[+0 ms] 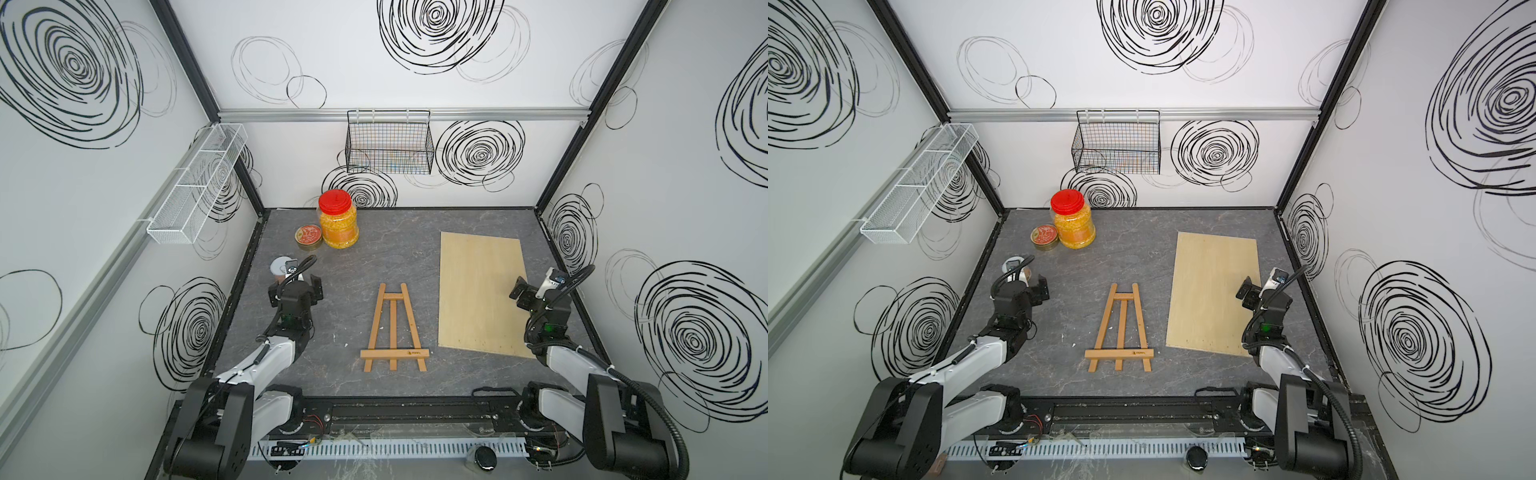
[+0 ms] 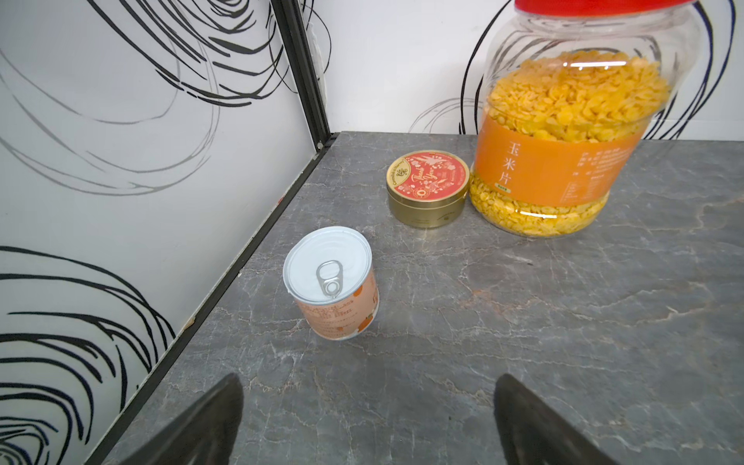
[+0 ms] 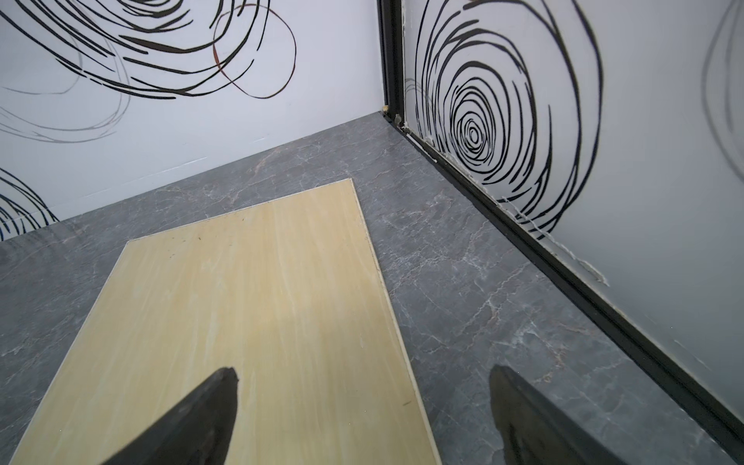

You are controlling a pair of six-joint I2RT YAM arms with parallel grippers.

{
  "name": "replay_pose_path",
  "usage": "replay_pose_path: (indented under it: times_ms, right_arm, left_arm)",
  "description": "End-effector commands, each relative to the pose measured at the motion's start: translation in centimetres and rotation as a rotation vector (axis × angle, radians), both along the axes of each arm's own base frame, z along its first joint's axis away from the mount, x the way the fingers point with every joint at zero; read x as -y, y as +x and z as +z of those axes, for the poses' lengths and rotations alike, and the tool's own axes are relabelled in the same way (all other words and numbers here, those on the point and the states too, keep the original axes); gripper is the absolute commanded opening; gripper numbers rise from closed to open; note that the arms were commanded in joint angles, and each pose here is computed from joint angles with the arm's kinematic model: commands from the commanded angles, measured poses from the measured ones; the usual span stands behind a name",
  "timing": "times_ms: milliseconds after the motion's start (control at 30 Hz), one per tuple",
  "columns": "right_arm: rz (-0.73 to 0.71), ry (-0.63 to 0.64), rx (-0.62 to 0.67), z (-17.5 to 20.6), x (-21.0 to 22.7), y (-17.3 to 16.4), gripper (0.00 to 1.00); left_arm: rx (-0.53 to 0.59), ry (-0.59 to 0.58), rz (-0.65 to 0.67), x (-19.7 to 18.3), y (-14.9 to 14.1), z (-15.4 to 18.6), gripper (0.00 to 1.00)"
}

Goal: Disassemble the easel
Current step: Reset both arms

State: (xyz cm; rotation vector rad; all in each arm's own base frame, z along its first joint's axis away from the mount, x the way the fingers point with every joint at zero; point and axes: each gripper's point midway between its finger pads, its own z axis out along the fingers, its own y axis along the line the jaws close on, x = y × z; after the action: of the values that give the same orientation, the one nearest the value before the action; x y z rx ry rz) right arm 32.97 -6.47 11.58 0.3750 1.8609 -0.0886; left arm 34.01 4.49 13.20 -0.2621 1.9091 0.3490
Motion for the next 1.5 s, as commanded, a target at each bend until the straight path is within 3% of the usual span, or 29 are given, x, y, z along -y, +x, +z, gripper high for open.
replay_pose_path:
  times_ms: [0,200,400,567,700,1033,1467]
  right_arm:
    - [0.042,-0.012,0.062,1.4,-0.4,1.0,1.0]
    - [0.084,-0.014,0.061,1.4,-0.9,2.3,1.0]
    - [0.082,0.011,0.074,1.4,-1.0,2.9,1.0]
    - [0.103,0.017,0.058,0.5,-1.4,3.4,1.0]
    - [0.143,0.009,0.036,0.1,-2.1,4.1,1.0]
    - [0.175,-0.082,0.016,-1.2,-4.0,4.8,1.0]
    - [0.158,-0.089,-0.013,-1.5,-4.0,5.1,1.0]
  left_arm:
    - [0.085,-0.014,-0.027,0.0,1.1,1.4,0.99]
    - [0.176,-0.04,-0.074,0.4,1.5,1.6,0.99]
    - [0.209,-0.022,-0.125,1.1,2.4,2.1,0.99]
    - [0.173,-0.013,-0.183,2.4,3.4,1.7,0.99]
    - [0.247,-0.005,-0.248,4.3,3.2,2.3,0.99]
    - [0.262,-0.026,-0.211,3.3,3.0,0.7,0.99]
    - [0.262,-0.024,-0.209,3.3,3.0,0.8,0.99]
